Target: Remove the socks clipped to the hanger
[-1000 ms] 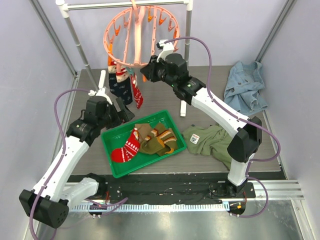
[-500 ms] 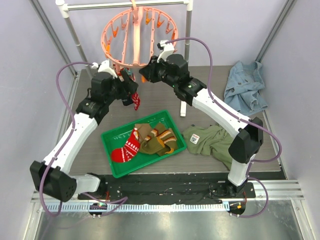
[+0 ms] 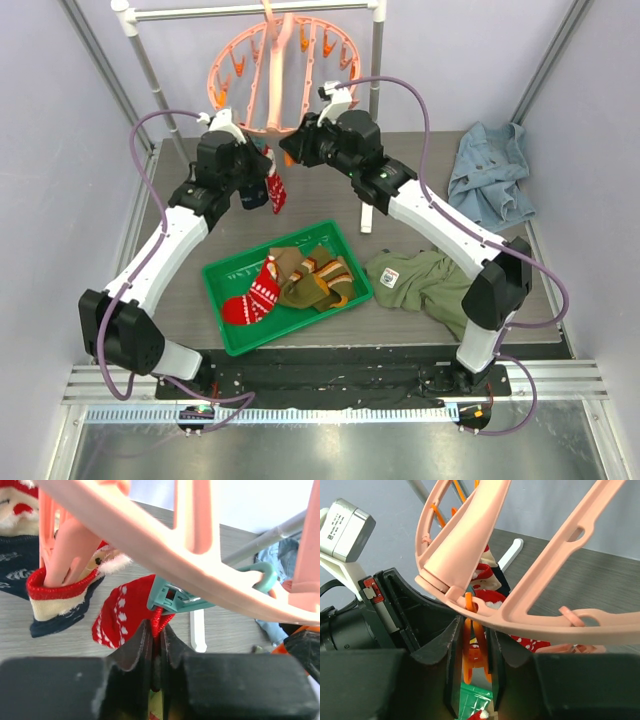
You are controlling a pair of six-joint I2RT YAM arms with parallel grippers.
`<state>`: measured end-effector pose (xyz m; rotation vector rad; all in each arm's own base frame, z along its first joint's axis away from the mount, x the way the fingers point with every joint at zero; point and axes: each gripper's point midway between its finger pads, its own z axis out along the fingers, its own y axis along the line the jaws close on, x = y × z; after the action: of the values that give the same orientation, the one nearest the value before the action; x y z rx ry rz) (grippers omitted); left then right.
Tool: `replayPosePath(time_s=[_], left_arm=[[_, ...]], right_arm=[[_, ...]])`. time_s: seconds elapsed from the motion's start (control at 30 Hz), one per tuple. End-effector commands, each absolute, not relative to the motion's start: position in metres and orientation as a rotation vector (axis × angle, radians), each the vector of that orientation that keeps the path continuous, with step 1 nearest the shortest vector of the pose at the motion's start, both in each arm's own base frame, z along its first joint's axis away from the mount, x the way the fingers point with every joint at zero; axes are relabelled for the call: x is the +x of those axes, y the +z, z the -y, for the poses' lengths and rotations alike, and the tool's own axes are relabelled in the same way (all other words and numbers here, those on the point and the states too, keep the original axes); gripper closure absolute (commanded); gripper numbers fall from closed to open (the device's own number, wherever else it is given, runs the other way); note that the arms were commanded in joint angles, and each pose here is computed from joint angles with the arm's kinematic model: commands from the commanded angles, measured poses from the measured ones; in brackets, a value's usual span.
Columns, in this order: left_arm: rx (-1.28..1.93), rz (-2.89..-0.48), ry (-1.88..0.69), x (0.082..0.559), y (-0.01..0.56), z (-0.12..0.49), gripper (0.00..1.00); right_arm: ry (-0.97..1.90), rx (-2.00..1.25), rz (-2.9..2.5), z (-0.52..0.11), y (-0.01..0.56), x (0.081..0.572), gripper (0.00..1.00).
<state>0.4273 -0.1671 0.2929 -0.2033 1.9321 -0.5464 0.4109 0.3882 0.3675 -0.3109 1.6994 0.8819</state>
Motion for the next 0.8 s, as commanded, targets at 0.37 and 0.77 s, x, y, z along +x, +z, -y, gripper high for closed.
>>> replayPosePath(time_s=[0.37,0.77], left_arm=[[-0.097,-1.87,-0.765,0.398,0.355,0.191,1.0],[-0.031,-1.888,-0.888,0.378,0.377,0.206,1.0]], right_arm=[[0.822,-0.366,-1.532,-0.328,0.406,0.352,0.2],[0.835,-0.517,-1.376,-0.353,0.369,0.335,0.2]])
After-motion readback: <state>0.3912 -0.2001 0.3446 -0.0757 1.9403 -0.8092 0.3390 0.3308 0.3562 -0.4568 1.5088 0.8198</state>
